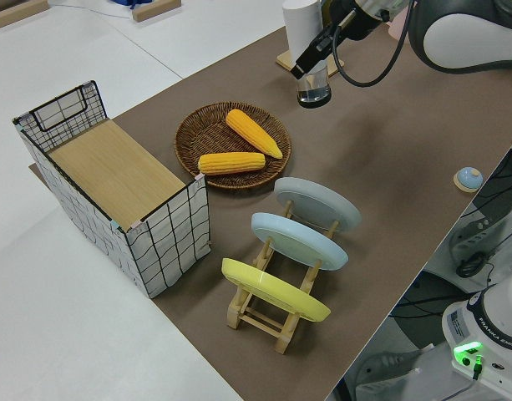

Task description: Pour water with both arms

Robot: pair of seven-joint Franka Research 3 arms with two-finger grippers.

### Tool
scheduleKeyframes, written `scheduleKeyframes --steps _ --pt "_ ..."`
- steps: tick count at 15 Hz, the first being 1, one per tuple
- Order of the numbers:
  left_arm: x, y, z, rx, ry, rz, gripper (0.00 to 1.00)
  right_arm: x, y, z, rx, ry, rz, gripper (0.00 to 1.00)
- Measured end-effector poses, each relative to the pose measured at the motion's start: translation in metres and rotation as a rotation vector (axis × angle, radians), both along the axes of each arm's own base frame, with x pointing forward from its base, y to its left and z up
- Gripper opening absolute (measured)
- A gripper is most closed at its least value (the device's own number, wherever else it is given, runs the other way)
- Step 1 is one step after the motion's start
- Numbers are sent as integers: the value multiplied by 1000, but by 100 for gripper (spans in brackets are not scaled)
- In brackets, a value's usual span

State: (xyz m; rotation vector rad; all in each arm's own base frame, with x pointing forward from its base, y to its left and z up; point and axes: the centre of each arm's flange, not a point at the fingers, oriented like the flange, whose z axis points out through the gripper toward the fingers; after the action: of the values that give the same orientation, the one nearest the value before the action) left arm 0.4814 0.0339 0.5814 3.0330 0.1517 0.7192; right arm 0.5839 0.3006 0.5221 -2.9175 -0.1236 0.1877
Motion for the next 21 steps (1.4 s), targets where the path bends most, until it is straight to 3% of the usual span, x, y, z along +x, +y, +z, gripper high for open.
scheduleKeyframes --steps 4,9,14,21 --pt "-18 -17 -24 5 17 -17 65 -26 67 4 69 -30 -140 6" --pt "-39 -28 -56 2 37 -25 65 -35 109 -11 137 -20 -229 6" --pt "-50 -33 -70 -16 52 -24 65 -50 170 -66 170 -3 -286 6" --pt "-55 -39 -85 -21 82 -35 65 -61 211 -127 171 1 -305 6"
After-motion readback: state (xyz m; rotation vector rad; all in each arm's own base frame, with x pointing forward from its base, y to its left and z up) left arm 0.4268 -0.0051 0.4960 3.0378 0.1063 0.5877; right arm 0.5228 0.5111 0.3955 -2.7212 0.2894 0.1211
